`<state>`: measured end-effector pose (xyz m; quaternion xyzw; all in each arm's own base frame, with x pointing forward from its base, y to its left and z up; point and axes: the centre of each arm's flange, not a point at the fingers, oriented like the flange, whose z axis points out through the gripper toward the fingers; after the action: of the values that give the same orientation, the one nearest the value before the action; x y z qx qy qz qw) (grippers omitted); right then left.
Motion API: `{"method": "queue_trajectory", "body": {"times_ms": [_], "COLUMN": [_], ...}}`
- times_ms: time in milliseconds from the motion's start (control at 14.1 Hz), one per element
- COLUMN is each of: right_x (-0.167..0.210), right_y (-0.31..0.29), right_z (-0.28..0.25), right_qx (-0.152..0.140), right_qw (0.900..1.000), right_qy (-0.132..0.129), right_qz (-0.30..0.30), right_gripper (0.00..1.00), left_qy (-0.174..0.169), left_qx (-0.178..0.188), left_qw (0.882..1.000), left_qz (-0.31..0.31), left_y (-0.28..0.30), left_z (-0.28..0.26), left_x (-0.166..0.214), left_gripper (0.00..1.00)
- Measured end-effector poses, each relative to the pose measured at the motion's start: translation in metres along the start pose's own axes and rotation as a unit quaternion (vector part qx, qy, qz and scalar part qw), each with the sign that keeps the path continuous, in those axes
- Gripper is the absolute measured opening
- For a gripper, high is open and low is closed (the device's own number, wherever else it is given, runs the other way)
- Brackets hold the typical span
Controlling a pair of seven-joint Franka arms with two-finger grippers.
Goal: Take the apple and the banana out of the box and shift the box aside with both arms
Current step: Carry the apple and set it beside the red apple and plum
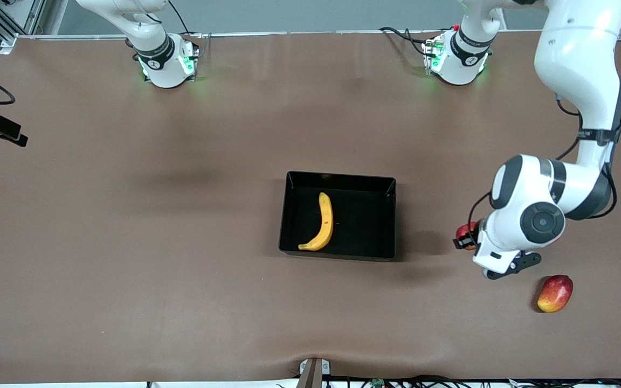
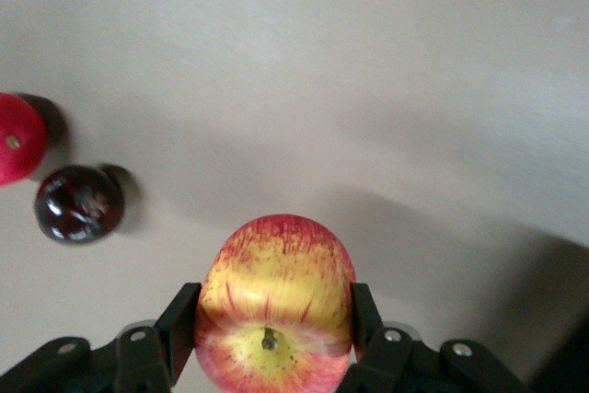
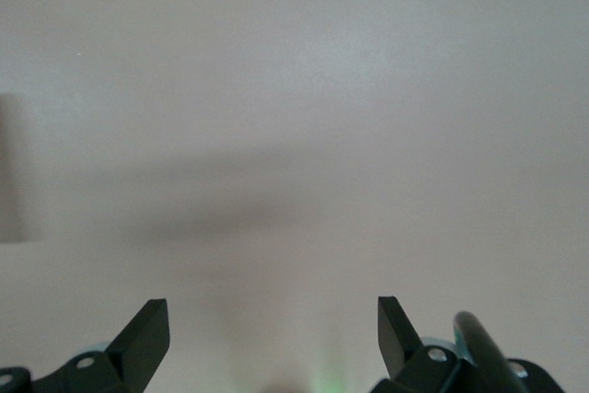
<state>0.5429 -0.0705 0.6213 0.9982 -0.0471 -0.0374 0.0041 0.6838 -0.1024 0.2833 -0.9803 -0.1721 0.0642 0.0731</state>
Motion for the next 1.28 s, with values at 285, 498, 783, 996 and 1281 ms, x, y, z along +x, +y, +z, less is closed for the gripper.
{"method": "queue_trajectory", "body": {"times_ms": [285,498,783,996,1281], "right_x": [0.0,0.0,0.0,0.0,0.001], "right_y": [0.0,0.0,0.0,0.0,0.0], "right_z": [0.0,0.0,0.0,0.0,0.001], "right_qx": [0.0,0.0,0.0,0.0,0.0], "right_qw": [1.0,1.0,1.0,1.0,1.0], "right_qy": [0.0,0.0,0.0,0.0,-0.001], "right_qz": [0.0,0.0,0.0,0.0,0.0], "right_gripper": [1.0,1.0,1.0,1.0,1.0], "left_qy": [-0.001,-0.011,-0.009,-0.002,0.016], "left_qx": [0.002,0.003,-0.002,-0.008,-0.023], "left_qw": [1.0,1.0,1.0,1.0,1.0], "left_qz": [-0.008,0.0,0.001,0.0,0.008], "left_y": [-0.034,-0.042,-0.041,-0.04,-0.027], "left_z": [0.044,0.061,0.073,0.077,0.049], "left_x": [0.028,0.032,0.034,0.037,0.035], "left_gripper": [0.7,0.7,0.7,0.85,1.0]}}
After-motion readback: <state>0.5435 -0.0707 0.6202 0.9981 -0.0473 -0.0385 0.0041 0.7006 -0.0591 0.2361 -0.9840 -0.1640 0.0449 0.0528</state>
